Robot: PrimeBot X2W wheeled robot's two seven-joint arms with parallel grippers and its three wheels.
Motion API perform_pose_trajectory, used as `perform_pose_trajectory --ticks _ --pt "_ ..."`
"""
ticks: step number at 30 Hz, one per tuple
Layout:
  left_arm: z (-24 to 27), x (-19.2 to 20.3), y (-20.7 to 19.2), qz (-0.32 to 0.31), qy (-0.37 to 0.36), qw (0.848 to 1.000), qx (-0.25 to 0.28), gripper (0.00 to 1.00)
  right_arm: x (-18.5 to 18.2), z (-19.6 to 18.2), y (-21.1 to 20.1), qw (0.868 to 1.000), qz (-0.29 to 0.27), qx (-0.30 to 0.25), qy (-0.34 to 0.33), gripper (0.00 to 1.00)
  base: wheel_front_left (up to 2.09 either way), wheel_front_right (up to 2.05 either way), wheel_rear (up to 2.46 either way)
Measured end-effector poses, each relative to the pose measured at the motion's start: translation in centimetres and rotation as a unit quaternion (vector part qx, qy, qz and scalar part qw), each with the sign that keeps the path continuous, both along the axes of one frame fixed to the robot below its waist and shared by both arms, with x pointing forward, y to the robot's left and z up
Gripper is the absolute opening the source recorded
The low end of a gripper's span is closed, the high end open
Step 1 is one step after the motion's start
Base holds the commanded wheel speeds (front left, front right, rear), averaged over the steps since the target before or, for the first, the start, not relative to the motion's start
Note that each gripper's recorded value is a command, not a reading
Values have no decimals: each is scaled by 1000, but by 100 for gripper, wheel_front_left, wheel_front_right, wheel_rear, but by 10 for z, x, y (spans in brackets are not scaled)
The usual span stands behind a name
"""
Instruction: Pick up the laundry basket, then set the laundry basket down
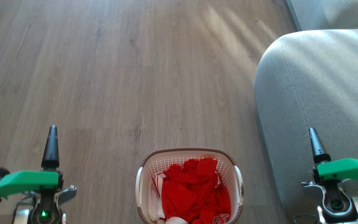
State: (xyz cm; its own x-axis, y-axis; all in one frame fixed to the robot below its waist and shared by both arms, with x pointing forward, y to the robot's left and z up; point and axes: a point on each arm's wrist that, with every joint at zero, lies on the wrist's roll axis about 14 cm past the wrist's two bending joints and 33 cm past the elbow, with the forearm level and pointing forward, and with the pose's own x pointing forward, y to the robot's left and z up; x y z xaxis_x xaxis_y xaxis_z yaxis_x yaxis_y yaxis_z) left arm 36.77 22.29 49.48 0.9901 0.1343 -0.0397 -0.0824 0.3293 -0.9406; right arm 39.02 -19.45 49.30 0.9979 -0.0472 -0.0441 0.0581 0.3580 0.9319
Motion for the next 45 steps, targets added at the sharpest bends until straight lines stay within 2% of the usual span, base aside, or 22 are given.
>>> perform_pose_trajectory --ticks 5,11,18,25,33,38,45 --pt "20 5 -4 -6 -17 998 63 100 2 4 7 999 12 -49 -6 100 0 0 0" --pt "33 8 -17 -15 -20 991 133 100 13 31 16 992 23 -113 -47 100 0 0 0" --pt "53 12 -30 -17 -33 973 227 100 15 44 28 980 36 -184 -69 100 0 0 0" --pt "58 12 -43 -21 -30 955 295 100 16 55 39 965 47 -240 -91 100 0 0 0" --pt "51 13 -56 -35 -11 918 394 100 14 59 66 934 79 -329 -113 100 0 0 0" --pt "51 14 -70 -47 -14 884 465 100 15 64 80 911 94 -379 -131 100 0 0 0" --pt "34 12 -84 -66 -3 845 530 100 12 51 94 886 119 -430 -128 100 0 0 0"
